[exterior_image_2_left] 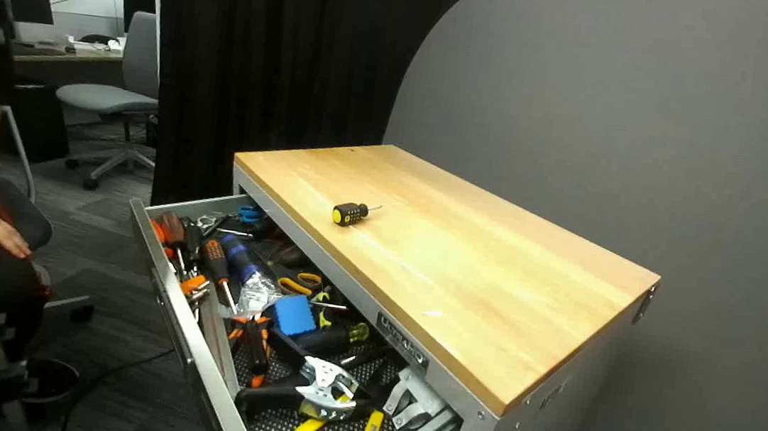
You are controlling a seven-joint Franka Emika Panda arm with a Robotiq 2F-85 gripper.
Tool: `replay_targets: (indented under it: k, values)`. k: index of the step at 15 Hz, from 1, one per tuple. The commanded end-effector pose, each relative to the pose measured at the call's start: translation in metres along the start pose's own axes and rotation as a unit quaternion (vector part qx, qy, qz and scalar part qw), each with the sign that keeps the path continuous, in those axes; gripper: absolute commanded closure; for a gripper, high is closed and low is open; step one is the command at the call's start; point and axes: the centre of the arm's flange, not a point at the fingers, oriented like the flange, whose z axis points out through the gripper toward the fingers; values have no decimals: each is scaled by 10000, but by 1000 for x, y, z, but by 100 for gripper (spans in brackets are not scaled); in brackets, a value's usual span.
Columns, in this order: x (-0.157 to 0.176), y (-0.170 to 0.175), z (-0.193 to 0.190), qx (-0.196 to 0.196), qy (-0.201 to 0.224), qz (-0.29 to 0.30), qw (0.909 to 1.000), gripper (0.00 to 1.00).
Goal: Put the screwdriver in the drawer and then close the drawer
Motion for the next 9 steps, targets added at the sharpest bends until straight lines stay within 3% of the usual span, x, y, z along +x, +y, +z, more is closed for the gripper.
replay_targets:
  k: [1, 9]
  values:
    - [0, 0, -1, 0, 8, -1, 10000, 0]
    - [0, 0, -2, 2, 28, -4, 10000, 0]
